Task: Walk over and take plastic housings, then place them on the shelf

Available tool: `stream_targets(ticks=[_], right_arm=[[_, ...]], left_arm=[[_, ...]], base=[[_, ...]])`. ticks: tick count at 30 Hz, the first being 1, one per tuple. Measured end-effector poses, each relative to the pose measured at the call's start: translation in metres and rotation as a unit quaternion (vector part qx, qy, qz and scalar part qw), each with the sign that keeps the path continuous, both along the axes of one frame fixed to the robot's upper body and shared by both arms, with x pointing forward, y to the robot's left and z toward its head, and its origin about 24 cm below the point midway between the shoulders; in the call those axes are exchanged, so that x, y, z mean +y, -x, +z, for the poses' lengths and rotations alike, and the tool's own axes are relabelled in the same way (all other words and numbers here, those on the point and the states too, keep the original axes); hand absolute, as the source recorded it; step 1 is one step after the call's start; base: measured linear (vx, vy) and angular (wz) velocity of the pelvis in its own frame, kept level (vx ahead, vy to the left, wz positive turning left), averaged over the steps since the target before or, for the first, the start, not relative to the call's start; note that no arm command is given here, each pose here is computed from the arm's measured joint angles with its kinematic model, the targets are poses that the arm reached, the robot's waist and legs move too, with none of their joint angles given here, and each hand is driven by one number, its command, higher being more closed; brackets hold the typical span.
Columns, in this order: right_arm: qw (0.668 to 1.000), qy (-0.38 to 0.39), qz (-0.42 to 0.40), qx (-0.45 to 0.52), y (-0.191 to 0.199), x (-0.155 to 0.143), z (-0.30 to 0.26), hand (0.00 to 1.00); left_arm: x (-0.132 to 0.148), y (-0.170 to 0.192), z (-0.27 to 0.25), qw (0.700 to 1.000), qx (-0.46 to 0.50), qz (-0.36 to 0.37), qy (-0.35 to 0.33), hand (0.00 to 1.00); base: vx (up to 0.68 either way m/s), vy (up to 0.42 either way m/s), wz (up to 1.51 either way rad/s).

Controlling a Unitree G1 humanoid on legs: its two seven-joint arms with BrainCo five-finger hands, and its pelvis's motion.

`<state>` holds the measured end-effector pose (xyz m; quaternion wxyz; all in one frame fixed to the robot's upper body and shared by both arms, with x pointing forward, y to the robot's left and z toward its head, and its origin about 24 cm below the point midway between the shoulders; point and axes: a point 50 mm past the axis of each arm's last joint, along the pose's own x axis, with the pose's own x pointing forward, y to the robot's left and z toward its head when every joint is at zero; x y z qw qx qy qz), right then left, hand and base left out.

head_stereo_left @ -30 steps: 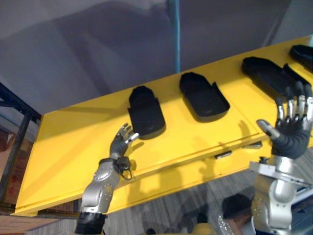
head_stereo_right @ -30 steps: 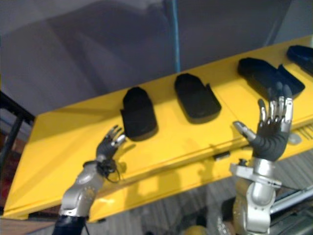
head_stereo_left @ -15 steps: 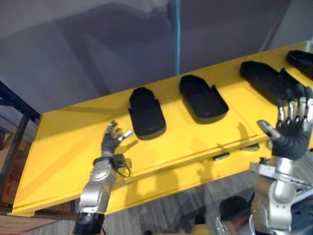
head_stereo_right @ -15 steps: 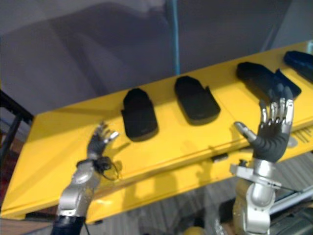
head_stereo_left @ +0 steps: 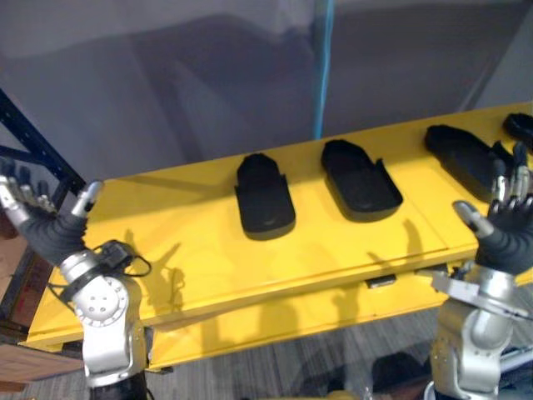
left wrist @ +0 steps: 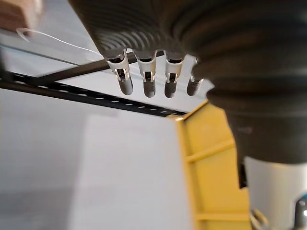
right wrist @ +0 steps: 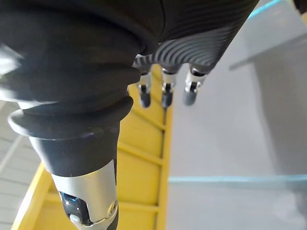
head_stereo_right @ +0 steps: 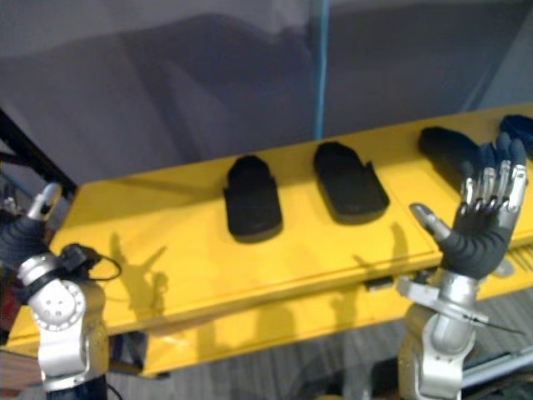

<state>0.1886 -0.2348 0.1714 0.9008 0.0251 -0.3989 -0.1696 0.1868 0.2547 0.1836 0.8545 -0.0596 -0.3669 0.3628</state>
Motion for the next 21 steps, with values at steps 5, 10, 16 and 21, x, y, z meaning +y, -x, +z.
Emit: stream_targets(ticks=[5,10,16,21], right_arm=[[0.999,-0.012,-0.032,-0.009,0.004,-0.011,0.002,0.00],[0.997,-0.045,-0.070,-0.003,0.008,-0.018,-0.005,0.00],[0.989,-0.077,-0.127,0.013,0.017,-0.036,-0.019,0.00],[0.988,-0.091,-0.122,0.019,0.018,-0.034,-0.024,0.00]], left_arm=[[0.007,0.023,-0.013,0.999,-0.007,0.043,0.022,0.00],[0.026,0.048,-0.036,0.986,0.042,0.153,0.050,0.00],[0.057,0.076,-0.062,0.956,0.047,0.273,0.093,0.00],[0.048,0.082,-0.049,0.970,-0.030,0.225,0.088,0.00]], base=[[0.02,-0.008,0.09],[0.01,-0.014,0.13],[0.00,-0.001,0.03],[0.00,-0.001,0.01]])
